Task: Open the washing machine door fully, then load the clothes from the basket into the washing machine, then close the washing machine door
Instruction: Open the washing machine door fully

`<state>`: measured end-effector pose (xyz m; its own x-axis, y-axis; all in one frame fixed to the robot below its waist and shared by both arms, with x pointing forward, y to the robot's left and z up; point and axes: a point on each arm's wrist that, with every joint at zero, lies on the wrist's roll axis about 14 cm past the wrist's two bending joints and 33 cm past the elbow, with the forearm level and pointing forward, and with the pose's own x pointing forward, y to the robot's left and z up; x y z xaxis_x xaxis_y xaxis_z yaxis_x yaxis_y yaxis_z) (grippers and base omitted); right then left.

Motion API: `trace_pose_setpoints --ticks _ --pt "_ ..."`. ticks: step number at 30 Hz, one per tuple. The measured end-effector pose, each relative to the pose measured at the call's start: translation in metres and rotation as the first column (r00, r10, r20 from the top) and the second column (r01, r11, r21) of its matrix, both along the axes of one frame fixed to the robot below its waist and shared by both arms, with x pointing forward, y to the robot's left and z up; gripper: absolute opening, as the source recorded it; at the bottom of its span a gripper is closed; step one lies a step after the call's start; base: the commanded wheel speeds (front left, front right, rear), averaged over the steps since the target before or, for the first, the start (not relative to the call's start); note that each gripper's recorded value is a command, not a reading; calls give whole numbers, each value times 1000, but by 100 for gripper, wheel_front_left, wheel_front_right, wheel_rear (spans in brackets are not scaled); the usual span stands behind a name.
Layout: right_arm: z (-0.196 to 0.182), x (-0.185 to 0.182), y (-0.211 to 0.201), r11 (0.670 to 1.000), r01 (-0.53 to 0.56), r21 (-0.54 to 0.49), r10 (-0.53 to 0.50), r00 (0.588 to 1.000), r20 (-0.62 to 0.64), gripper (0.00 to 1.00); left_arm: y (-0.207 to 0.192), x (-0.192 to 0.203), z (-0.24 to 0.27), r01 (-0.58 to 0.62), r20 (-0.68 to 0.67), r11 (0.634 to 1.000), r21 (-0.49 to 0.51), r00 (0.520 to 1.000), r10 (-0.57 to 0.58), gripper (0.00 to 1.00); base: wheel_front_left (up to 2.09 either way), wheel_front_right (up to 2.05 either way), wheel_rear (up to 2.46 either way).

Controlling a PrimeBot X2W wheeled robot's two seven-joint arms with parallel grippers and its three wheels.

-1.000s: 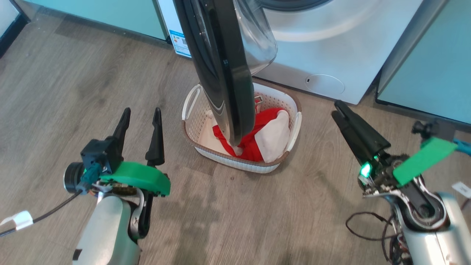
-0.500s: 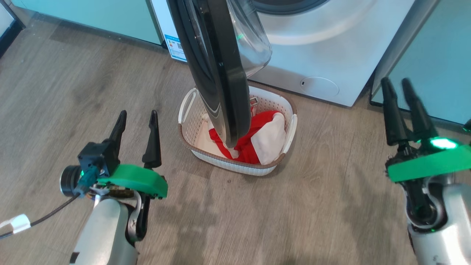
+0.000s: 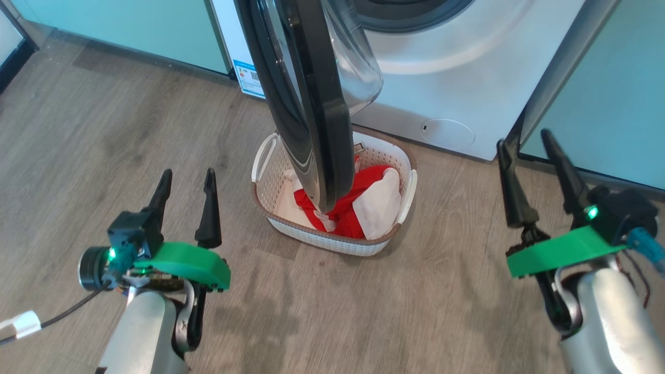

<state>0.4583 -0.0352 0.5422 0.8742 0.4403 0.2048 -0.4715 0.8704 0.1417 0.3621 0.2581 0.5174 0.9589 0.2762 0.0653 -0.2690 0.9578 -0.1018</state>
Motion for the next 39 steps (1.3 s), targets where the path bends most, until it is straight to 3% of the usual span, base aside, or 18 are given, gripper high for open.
trace_pose_setpoints --ticks 7,36,37,38,39 --pt "-27 -13 2 1000 -7 -27 5 997 -79 100 -1 -3 2 8 4 1000 5 1000 -8 100 0 0 0" --pt "-35 -16 5 1000 -7 -28 4 995 -102 100 5 -10 -6 -12 -27 1000 -2 1000 12 100 0 0 0" --pt "-35 -16 5 1000 -7 -28 4 995 -102 100 5 -10 -6 -12 -28 1000 -2 1000 12 93 0 0 0" --pt "-35 -16 5 1000 -7 -28 5 995 -102 100 5 -10 -6 -12 -28 1000 -2 1000 12 32 0 0 0" --pt "-35 -16 5 1000 -8 -28 5 995 -103 100 5 -10 -6 -13 -28 1000 -2 1000 13 0 0 0 0"
